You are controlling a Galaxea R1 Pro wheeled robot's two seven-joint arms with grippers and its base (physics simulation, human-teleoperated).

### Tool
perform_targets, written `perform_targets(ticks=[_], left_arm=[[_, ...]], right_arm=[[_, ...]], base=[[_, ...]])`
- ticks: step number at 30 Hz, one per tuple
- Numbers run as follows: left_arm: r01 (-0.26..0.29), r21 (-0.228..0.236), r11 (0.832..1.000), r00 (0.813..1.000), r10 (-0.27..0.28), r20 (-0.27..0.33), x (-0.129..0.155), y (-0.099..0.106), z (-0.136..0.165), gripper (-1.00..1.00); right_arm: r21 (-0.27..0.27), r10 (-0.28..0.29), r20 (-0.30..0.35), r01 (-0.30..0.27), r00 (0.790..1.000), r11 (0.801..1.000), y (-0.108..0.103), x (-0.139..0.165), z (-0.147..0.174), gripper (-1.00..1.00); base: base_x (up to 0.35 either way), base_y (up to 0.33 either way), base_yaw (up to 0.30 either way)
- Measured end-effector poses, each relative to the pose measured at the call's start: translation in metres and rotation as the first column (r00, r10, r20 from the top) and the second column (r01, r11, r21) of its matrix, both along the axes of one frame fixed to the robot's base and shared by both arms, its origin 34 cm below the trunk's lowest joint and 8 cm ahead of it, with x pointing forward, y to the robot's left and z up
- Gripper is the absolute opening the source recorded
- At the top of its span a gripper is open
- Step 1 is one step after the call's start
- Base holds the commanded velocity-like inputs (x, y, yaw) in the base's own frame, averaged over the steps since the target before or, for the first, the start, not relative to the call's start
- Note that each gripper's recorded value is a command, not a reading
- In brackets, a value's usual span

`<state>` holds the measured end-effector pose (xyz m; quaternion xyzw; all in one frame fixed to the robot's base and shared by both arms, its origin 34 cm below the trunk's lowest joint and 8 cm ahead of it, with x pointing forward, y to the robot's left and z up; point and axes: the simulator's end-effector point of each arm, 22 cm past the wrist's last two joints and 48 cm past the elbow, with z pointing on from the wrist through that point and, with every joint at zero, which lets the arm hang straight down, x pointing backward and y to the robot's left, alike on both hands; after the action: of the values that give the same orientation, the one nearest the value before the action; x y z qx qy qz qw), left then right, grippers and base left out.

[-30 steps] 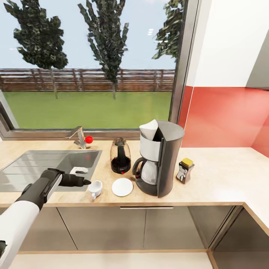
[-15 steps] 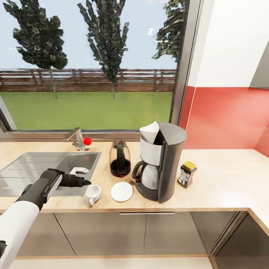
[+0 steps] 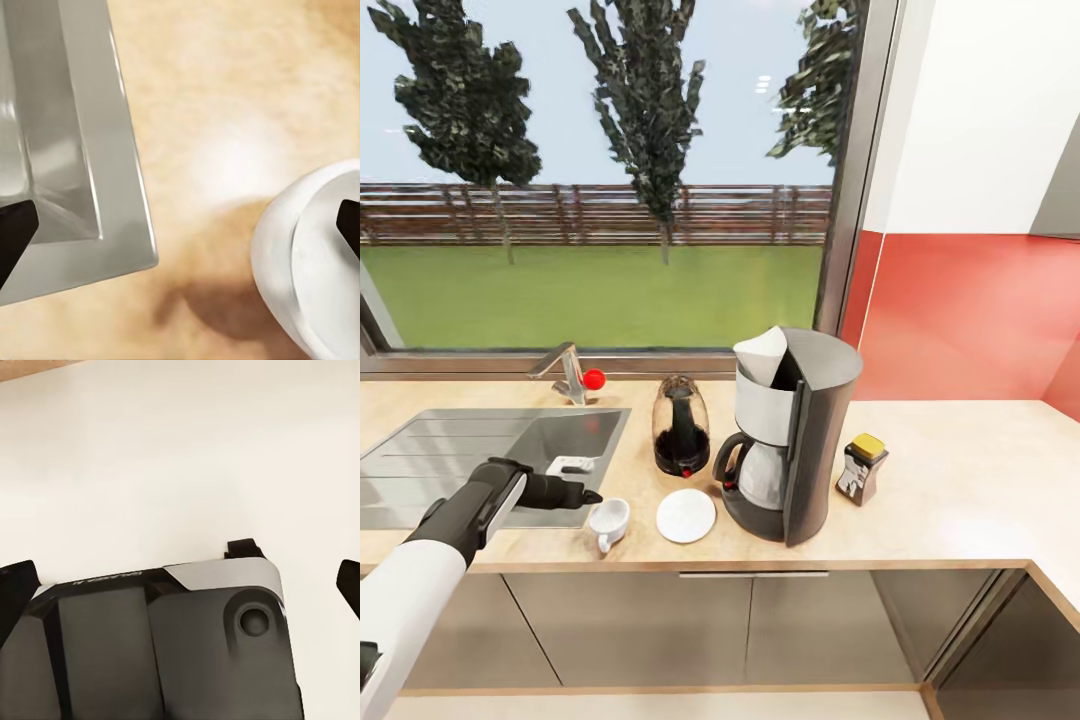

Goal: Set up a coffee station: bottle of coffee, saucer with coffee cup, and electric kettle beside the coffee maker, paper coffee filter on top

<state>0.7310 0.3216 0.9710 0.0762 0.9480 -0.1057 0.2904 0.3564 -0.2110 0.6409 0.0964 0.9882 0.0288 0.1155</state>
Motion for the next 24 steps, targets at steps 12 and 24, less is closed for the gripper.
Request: perform_targets(ticks=[12, 24], left_arm=[[0.01, -0.013, 1.0, 1.0, -0.011, -0.016, -0.005, -0.012, -0.009, 1.0], [0.027, -0.034, 0.999, 0.999, -0.028, -0.028, -0.01, -0.03, -0.017, 1.0]], right_arm=[[0.0, 0.0, 0.0, 0.0, 1.0, 1.0, 0.0, 0.0, 0.0, 1.0], [0.0, 0.0, 0.0, 0.0, 1.0, 1.0, 0.0, 0.0, 0.0, 1.0]], base=[[0.0, 0.0, 0.0], [0.0, 0.0, 0.0]])
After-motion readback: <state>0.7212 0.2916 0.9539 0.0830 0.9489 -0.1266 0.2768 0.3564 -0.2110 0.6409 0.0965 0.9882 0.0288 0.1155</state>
